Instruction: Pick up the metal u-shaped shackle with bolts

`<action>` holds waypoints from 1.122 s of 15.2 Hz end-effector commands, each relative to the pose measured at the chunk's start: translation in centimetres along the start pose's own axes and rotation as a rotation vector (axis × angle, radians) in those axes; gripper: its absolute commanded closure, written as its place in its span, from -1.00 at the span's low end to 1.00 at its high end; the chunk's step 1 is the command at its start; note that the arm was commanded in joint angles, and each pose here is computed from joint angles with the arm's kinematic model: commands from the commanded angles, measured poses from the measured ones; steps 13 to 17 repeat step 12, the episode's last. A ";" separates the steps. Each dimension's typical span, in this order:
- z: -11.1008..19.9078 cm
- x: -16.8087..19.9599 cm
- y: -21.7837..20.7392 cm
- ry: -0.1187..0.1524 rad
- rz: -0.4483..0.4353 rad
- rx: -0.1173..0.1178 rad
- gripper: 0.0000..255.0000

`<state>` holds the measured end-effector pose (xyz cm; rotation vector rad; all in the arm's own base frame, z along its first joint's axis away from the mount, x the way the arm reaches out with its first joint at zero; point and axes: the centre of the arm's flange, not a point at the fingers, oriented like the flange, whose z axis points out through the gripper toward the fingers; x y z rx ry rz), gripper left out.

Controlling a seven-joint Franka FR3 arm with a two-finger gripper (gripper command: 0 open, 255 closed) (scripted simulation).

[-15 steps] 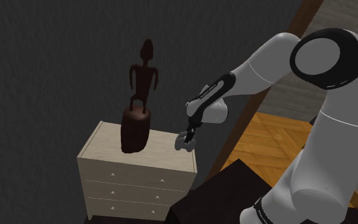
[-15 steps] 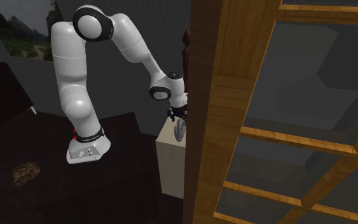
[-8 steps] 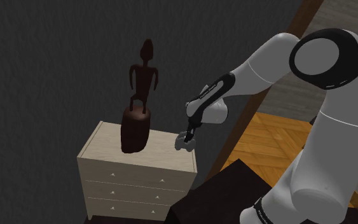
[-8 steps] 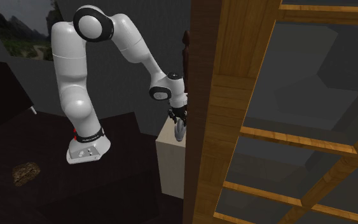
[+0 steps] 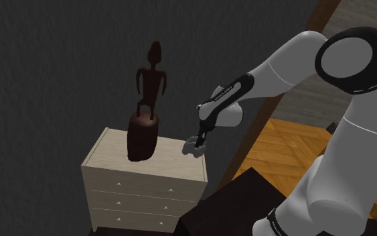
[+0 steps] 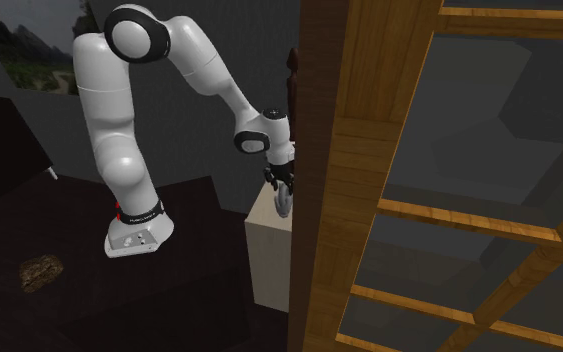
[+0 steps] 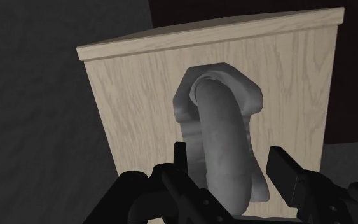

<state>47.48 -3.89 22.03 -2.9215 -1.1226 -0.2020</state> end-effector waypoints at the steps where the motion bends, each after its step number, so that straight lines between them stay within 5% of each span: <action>1: -1.2 0.2 0.0 0.000 0.000 0.000 1.00; 10: -5.9 0.8 0.2 0.000 0.000 0.000 1.00; 17: -6.0 0.8 0.2 0.000 0.000 0.000 1.00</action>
